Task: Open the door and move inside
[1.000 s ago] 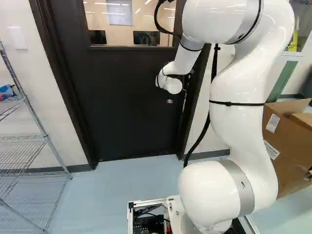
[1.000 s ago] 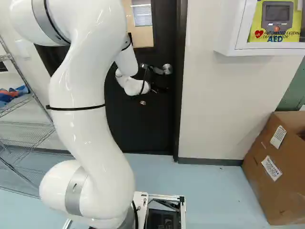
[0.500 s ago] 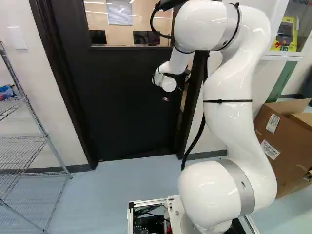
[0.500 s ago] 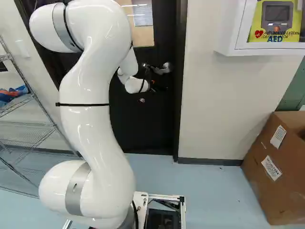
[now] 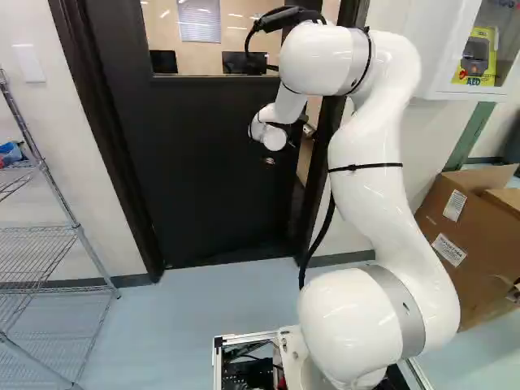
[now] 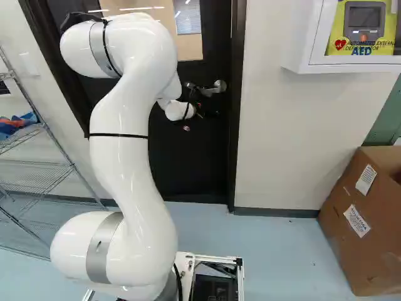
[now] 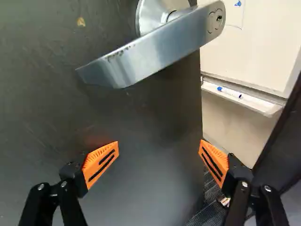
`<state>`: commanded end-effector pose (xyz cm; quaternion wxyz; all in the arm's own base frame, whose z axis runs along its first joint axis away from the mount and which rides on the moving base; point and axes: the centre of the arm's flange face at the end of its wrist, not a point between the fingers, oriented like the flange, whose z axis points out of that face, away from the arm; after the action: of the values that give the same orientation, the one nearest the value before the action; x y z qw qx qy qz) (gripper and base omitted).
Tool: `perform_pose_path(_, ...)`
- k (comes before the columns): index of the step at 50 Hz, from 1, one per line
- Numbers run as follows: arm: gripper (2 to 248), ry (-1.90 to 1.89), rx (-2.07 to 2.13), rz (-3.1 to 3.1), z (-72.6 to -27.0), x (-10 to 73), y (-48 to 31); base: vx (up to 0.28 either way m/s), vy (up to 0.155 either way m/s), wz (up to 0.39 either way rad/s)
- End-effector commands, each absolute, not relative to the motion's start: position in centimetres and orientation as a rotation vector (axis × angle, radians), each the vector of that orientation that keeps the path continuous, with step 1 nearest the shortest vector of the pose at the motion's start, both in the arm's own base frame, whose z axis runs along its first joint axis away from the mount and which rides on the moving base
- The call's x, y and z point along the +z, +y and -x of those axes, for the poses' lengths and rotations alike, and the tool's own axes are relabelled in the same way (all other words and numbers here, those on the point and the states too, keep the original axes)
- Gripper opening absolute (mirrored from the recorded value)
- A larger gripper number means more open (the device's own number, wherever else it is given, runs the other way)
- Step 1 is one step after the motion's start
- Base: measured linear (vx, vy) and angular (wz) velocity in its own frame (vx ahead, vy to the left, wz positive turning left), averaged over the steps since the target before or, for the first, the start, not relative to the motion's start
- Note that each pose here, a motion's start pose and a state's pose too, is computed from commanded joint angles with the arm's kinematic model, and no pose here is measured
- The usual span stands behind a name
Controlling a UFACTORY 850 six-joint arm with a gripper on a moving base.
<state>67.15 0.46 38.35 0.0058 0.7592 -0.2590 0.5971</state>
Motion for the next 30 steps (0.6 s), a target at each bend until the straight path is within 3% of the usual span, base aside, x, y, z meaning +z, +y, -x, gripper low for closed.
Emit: perform_pose_path(30, 247, -0.465, 1.938, -2.488, -69.5, 38.0, 5.6, 0.0, 0.0, 0.0)
